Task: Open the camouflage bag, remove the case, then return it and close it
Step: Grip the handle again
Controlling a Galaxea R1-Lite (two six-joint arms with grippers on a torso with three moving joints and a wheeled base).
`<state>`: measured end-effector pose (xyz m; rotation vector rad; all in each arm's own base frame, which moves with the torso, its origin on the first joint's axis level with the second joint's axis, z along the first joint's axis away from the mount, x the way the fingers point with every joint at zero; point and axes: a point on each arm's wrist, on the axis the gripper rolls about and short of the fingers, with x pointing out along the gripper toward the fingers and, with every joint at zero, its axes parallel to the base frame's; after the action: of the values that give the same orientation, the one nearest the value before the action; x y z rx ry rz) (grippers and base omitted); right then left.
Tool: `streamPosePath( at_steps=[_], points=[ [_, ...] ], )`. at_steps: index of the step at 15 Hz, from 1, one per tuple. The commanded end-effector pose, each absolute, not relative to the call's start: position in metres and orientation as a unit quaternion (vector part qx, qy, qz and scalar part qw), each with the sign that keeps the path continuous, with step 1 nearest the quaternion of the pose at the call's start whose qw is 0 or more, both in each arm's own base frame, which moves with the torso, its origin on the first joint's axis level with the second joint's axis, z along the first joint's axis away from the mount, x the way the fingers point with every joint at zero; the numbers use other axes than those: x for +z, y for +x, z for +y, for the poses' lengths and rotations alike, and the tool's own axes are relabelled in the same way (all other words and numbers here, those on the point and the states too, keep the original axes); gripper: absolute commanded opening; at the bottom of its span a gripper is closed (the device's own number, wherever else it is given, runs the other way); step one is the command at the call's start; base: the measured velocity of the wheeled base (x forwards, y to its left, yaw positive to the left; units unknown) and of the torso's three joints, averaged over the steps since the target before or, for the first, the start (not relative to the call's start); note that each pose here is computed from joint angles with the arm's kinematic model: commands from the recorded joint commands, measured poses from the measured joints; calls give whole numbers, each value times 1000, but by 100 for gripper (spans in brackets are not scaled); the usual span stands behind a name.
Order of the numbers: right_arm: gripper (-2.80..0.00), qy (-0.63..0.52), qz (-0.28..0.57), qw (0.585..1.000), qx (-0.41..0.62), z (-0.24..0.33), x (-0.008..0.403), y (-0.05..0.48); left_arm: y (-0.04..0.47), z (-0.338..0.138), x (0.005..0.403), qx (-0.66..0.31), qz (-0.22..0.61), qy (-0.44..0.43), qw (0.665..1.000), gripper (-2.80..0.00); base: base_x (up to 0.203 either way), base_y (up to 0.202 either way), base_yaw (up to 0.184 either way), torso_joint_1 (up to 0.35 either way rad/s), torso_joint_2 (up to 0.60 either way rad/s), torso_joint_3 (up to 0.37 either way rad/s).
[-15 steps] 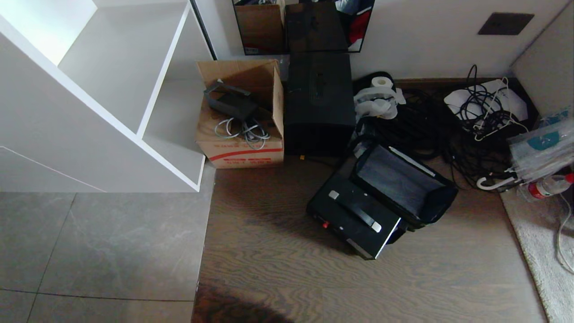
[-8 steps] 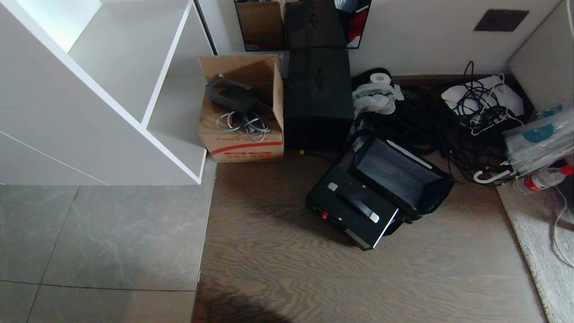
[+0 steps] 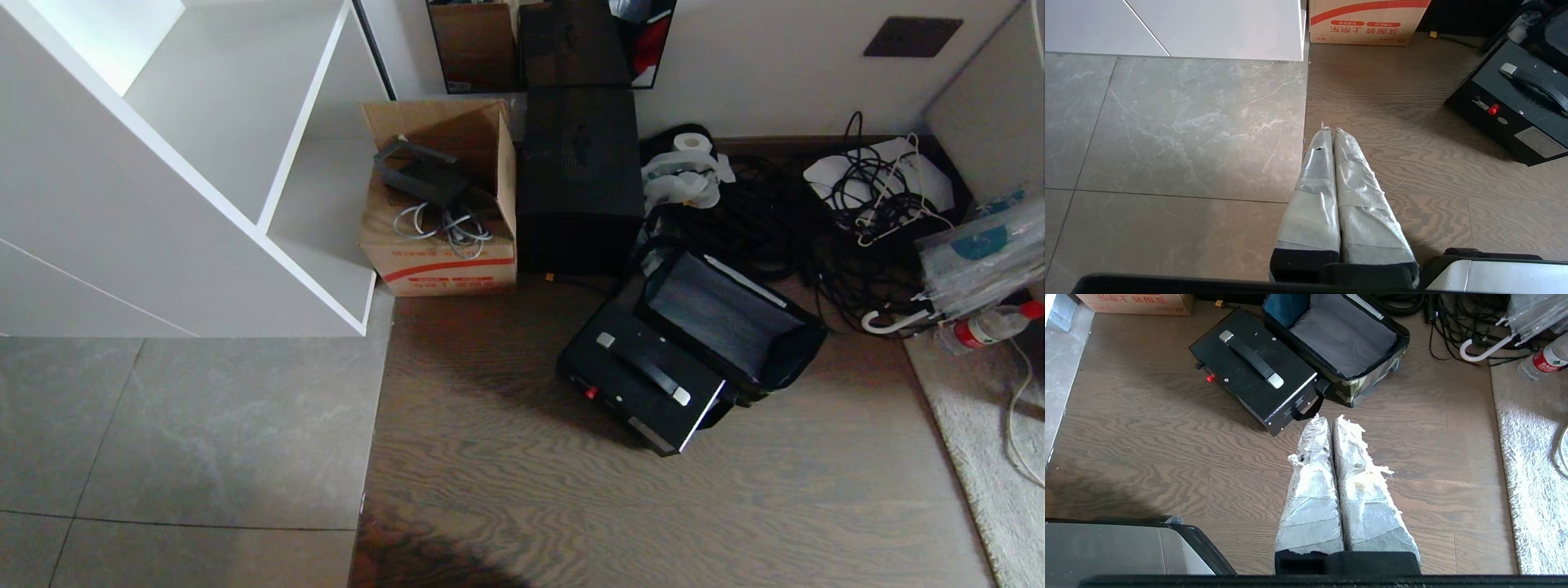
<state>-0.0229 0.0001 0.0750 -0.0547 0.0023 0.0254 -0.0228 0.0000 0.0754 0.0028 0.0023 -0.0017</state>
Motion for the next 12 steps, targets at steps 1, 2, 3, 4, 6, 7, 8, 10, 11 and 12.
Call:
streamPosePath(
  at_steps=[1, 2, 3, 4, 6, 7, 8, 10, 11, 12],
  points=[
    [-280, -28, 3, 1000, 13, 0, 75, -23, -23, 0, 75, 0, 2, 1, 1000, -280, 0, 0, 0, 0, 0, 0],
    [-280, -28, 3, 1000, 13, 0, 75, -23, -23, 0, 75, 0, 2, 1, 1000, -280, 0, 0, 0, 0, 0, 0],
    [-280, -28, 3, 1000, 13, 0, 75, -23, -23, 0, 76, -1, 2, 2, 1000, -280, 0, 0, 0, 0, 0, 0],
    [-280, -28, 4, 1000, 13, 0, 75, -23, -23, 0, 75, 0, 2, 2, 1000, -280, 0, 0, 0, 0, 0, 0],
    [-280, -28, 3, 1000, 13, 0, 75, -23, -23, 0, 76, -1, 2, 2, 1000, -280, 0, 0, 0, 1, 3, -29],
    [-280, -28, 4, 1000, 13, 0, 75, -23, -23, 0, 76, -1, 2, 2, 1000, -280, 0, 0, 0, 2, -2, -105],
    [-280, -28, 3, 1000, 13, 0, 75, -23, -23, 0, 75, -1, 2, 2, 1000, -280, 0, 0, 0, 2, 7, -154],
    [-280, -28, 3, 1000, 13, 0, 75, -23, -23, 0, 76, -1, 2, 2, 1000, -280, 0, 0, 0, 2, 0, -182],
    [-280, -28, 4, 1000, 13, 0, 75, -23, -23, 0, 75, 0, 2, 2, 1000, -280, 0, 0, 0, 2, -2, -189],
    [-280, -28, 4, 1000, 13, 0, 74, -23, -23, 0, 75, -1, 2, 2, 1000, -280, 0, 0, 0, 1, 4, -196]
  ],
)
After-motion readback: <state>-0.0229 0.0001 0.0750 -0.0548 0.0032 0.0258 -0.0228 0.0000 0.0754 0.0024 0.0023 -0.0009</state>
